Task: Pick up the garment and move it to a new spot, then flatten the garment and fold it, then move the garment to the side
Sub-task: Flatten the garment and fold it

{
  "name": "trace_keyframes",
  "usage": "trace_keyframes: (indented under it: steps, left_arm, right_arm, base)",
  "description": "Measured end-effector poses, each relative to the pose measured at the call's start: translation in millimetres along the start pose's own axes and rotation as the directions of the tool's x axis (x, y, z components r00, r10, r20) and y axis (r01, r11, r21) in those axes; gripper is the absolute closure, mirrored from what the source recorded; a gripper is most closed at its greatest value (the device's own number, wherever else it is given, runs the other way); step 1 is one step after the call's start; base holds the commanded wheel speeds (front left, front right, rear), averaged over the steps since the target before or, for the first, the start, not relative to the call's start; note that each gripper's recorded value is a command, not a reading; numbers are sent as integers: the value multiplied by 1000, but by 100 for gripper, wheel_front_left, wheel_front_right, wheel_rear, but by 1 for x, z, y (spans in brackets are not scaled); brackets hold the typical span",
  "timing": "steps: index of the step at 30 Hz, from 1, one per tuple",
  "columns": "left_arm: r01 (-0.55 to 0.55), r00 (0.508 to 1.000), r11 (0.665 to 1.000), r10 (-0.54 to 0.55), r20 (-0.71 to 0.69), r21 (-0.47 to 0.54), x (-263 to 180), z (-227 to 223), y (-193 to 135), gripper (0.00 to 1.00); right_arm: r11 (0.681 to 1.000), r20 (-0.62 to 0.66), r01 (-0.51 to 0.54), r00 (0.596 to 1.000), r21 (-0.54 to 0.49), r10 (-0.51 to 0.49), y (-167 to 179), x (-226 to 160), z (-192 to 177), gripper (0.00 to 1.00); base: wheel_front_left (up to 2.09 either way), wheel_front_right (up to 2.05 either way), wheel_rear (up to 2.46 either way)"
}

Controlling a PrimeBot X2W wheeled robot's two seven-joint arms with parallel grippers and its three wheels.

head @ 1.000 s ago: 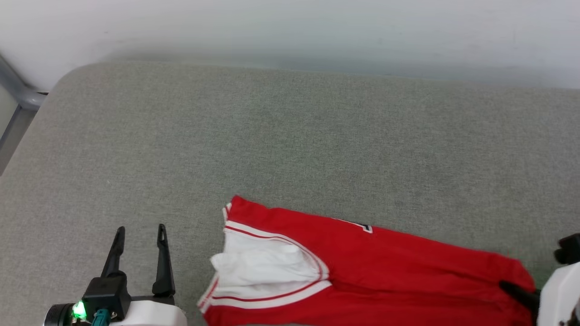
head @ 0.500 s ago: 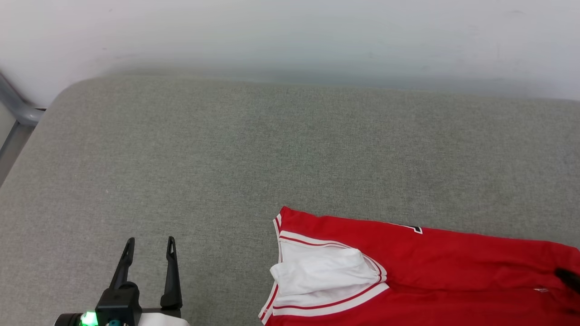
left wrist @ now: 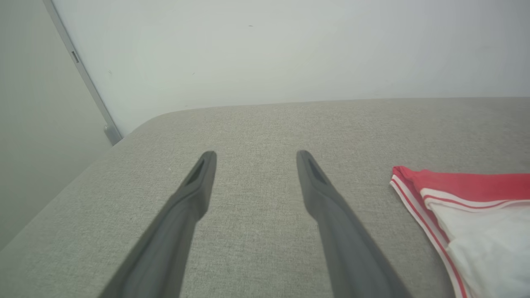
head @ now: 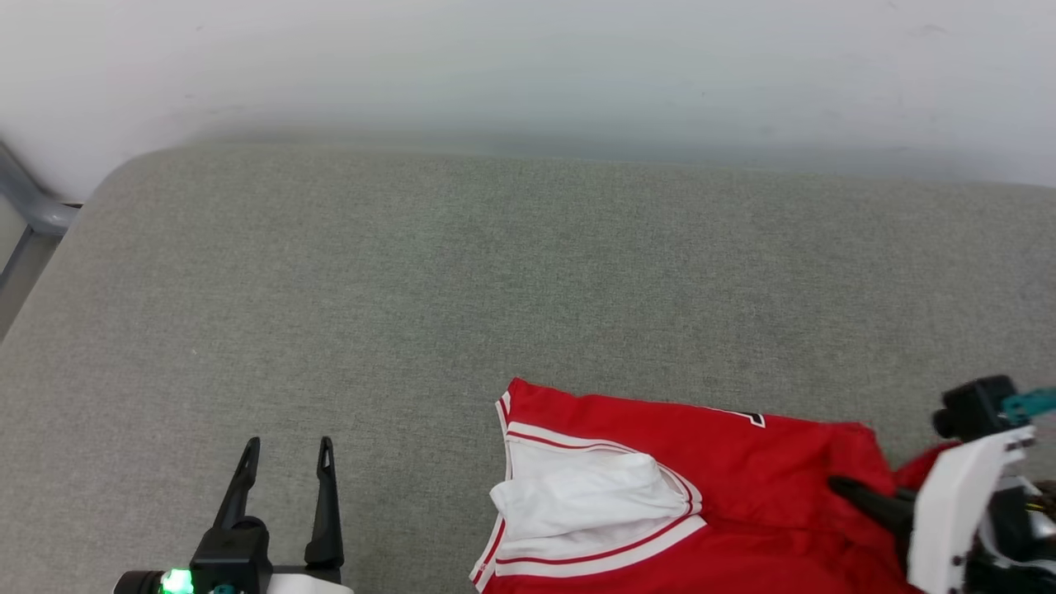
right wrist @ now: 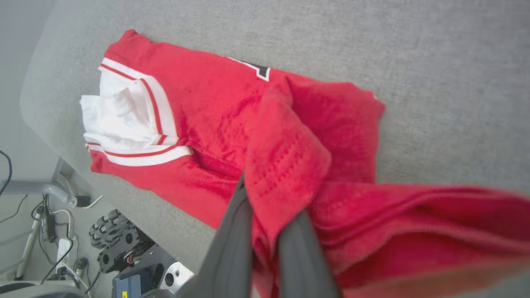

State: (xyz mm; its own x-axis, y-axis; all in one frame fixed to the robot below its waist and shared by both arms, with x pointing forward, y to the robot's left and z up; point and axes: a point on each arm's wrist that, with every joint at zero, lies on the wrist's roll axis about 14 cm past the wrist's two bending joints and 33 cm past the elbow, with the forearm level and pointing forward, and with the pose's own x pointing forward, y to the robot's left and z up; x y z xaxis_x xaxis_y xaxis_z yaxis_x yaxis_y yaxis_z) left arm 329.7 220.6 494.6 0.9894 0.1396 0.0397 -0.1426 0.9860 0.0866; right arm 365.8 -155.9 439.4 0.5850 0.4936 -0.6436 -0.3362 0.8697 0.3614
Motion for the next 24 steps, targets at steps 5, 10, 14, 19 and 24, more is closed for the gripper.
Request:
trace_keyframes:
  steps: [5, 10, 14, 19, 24]
  left_arm:
    - [10, 1000, 1000, -10, -9, -4, 1, -3, -4, 0]
    - [15, 1000, 1000, -15, -10, -6, 5, -3, -6, 0]
    - [3, 1000, 1000, -4, -15, -6, 7, -5, -3, 0]
    - [-10, 1000, 1000, 9, -29, -7, 8, -8, 0, 0]
    - [-23, 999, 1000, 23, -42, -7, 9, -12, 3, 0]
  right_arm:
    - [989, -34, -124, 992, -78, 121, 50, 20, 3, 100]
    - [961, -59, -228, 973, -153, 222, 93, 41, 11, 100]
    - [932, -85, -298, 954, -205, 287, 124, 61, 12, 100]
    - [896, -112, -360, 933, -259, 342, 155, 86, 13, 100]
    - [882, -144, -373, 928, -288, 345, 168, 112, 8, 100]
  base:
    - [0, 0, 0]
    - [0, 0, 0]
    - [0, 0, 0]
    - [0, 0, 0]
    - [0, 0, 0]
